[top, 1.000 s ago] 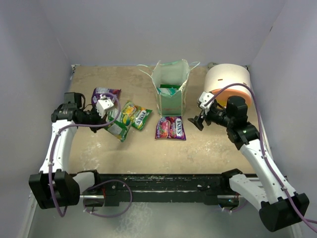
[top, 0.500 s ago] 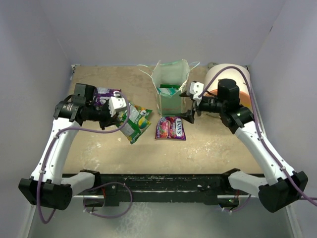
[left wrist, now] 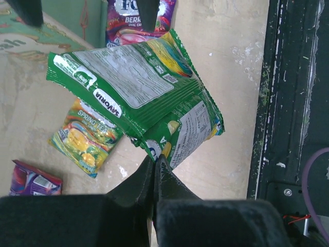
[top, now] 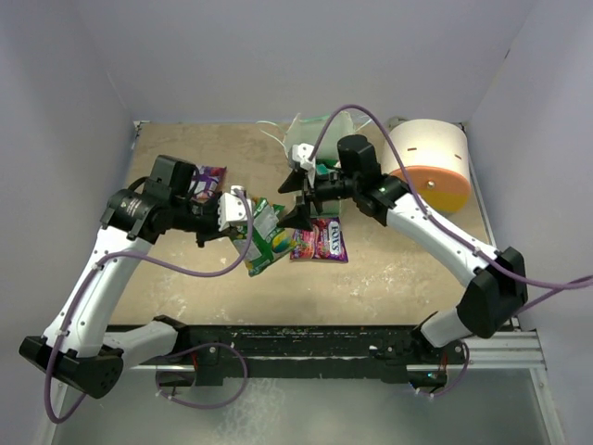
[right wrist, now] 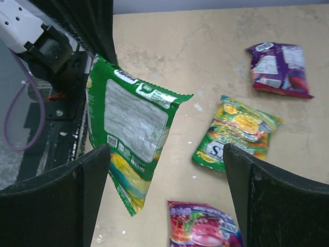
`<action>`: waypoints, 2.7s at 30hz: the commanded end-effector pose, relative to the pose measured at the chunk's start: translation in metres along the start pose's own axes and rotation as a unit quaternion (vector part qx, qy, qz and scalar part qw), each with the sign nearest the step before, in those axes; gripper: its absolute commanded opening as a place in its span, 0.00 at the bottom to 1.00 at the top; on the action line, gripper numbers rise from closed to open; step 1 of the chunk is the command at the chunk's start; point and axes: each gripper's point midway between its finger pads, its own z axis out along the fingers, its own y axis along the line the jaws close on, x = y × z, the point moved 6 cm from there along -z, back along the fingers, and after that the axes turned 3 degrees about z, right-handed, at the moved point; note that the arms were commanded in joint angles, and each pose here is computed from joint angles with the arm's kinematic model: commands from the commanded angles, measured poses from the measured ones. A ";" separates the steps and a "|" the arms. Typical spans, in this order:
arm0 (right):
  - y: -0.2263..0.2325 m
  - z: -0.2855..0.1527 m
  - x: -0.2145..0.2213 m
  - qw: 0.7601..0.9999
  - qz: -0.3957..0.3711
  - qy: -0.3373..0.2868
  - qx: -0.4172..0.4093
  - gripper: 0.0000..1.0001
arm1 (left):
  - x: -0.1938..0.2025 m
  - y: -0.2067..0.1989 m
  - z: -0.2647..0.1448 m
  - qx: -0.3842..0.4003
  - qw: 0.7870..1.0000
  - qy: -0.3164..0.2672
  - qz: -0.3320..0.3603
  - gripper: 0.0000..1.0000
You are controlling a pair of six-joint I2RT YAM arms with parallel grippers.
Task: Place the snacks into the paper bag
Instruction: Pick up the snack from the center of the board, then place the snack in the paper bag.
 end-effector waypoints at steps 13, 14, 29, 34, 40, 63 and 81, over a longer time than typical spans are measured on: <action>0.029 0.023 -0.016 0.982 0.109 -0.073 -0.138 0.78 | -0.031 -0.002 -0.003 -0.011 0.992 -0.076 0.096 0.00; 0.030 0.023 -0.015 0.982 0.109 -0.074 -0.138 0.77 | -0.030 -0.001 -0.002 -0.013 0.992 -0.077 0.095 0.00; 0.023 0.030 -0.010 0.981 0.130 -0.070 -0.129 0.26 | -0.024 -0.001 0.006 -0.024 0.994 -0.080 0.077 0.00; 0.026 0.026 -0.014 0.981 0.125 -0.069 -0.131 0.00 | -0.023 -0.002 0.006 -0.031 0.994 -0.082 0.071 0.00; 0.026 0.013 -0.029 0.991 0.063 -0.063 -0.097 0.00 | -0.028 0.000 -0.001 -0.041 0.992 -0.106 0.048 0.14; 0.025 -0.134 -0.126 0.974 -0.069 -0.094 0.196 0.00 | -0.006 0.016 -0.065 -0.275 0.943 -0.171 -0.078 0.99; -0.027 -0.191 -0.192 0.899 -0.058 -0.140 0.410 0.00 | 0.019 0.021 -0.063 -0.326 0.929 -0.153 -0.087 0.99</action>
